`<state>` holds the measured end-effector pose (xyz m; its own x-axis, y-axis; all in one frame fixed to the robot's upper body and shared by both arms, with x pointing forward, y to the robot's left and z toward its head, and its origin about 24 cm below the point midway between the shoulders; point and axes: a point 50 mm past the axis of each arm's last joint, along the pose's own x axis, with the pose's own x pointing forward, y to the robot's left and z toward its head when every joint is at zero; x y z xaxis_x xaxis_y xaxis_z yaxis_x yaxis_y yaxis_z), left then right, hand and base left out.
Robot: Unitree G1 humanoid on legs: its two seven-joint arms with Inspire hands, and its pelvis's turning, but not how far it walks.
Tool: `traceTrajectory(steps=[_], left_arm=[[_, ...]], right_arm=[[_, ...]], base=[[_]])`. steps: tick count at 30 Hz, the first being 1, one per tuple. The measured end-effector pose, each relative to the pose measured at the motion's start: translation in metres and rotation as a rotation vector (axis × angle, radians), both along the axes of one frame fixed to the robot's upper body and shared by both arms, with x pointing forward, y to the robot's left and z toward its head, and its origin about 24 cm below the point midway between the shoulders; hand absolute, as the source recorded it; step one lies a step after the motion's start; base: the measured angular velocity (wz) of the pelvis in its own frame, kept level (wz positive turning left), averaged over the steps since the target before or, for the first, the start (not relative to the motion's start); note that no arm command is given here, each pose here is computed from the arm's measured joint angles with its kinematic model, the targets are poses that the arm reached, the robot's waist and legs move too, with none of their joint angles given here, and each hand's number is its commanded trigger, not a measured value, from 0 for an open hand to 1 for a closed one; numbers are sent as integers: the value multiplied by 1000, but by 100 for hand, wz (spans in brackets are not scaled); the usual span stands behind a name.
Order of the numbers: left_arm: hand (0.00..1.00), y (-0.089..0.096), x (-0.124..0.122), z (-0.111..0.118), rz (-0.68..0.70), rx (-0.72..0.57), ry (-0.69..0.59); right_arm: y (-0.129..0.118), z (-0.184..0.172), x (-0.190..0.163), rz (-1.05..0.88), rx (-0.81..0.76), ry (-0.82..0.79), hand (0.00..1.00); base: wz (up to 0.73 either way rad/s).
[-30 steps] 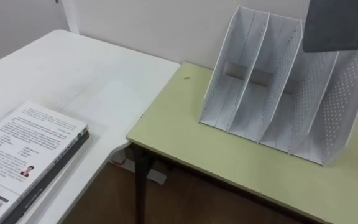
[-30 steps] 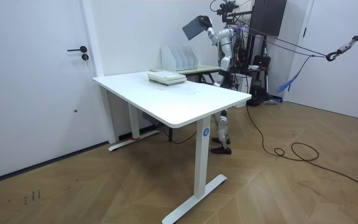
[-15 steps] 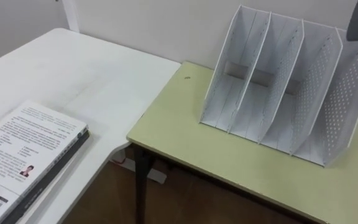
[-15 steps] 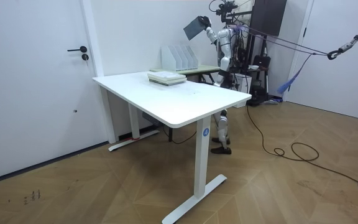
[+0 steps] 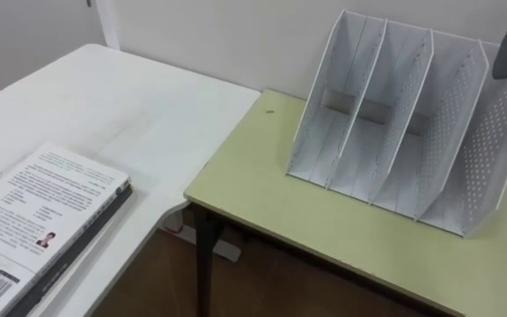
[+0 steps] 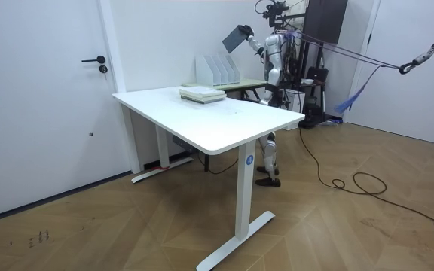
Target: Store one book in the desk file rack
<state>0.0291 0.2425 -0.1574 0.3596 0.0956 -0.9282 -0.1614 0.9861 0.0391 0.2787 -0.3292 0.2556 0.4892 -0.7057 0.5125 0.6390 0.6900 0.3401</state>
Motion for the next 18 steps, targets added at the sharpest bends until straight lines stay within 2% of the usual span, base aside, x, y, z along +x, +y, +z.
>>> traceTrajectory(steps=[18], left_arm=[[0,4,3,1,-1,10,-9]], right_arm=[[-9,-21,13,-14,40,113,100]], base=[[0]])
